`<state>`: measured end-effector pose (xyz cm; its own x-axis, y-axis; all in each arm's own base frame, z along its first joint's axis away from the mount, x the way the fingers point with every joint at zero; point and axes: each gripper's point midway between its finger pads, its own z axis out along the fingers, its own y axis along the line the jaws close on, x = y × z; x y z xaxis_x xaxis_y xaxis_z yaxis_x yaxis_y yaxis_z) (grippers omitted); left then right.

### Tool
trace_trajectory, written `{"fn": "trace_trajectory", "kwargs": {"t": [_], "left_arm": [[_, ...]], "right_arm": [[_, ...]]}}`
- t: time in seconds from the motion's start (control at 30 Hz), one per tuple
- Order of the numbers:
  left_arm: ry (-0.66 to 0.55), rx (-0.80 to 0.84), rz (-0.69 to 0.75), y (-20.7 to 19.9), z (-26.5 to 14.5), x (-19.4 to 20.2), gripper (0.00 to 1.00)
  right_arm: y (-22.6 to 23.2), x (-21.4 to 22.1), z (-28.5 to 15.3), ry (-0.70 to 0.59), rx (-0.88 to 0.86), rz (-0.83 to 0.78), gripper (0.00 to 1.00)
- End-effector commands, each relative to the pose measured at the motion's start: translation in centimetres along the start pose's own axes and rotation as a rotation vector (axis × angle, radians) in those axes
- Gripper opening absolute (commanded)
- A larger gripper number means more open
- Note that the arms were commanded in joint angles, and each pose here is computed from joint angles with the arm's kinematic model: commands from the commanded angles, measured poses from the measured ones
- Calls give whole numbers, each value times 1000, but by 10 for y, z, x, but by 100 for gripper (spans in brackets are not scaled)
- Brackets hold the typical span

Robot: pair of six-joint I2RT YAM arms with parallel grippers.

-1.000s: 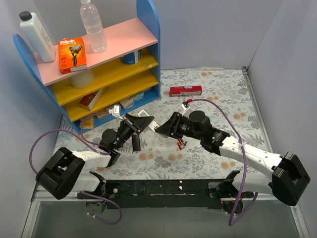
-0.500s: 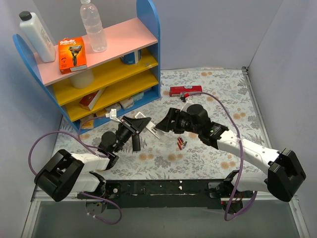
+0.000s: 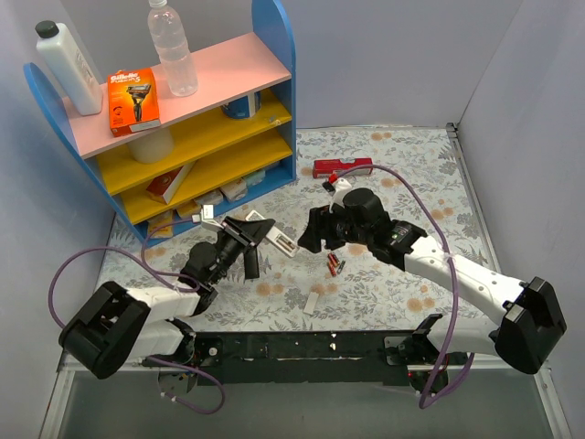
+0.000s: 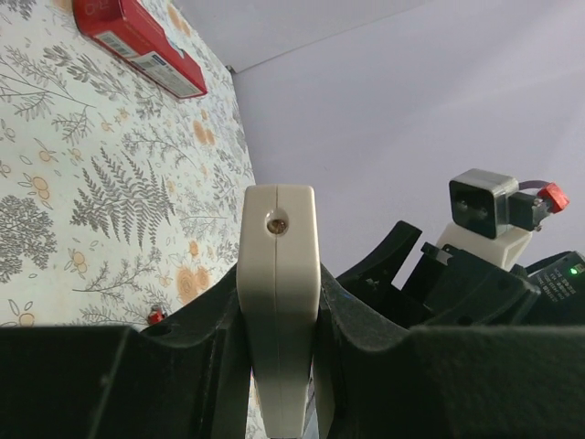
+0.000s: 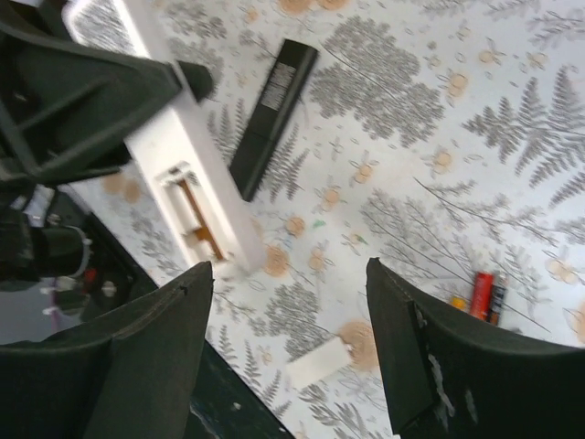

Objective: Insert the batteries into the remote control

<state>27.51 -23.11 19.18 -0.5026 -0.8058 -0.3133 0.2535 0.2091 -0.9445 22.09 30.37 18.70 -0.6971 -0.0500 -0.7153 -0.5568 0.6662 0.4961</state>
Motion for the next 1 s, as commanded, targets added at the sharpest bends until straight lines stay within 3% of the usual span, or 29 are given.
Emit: {"fn": "trace_trajectory", "kwargs": {"t": [0.0, 0.23, 0.3, 0.77, 0.97], "left_arm": [[-52, -36, 62, 5, -7, -10, 0], [24, -95, 115, 12, -22, -1, 0], [71, -81, 124, 6, -28, 6, 0], [142, -134, 158, 11, -61, 14, 0], [177, -154, 184, 12, -61, 18, 0]], "right_arm": [[-29, 16, -20, 54, 135, -105, 73], [-72, 73, -34, 231, 302, -69, 64], [-79, 85, -34, 266, 323, -58, 56], [-99, 97, -4, 411, 446, -80, 30], [-105, 88, 6, 419, 499, -99, 29]]}}
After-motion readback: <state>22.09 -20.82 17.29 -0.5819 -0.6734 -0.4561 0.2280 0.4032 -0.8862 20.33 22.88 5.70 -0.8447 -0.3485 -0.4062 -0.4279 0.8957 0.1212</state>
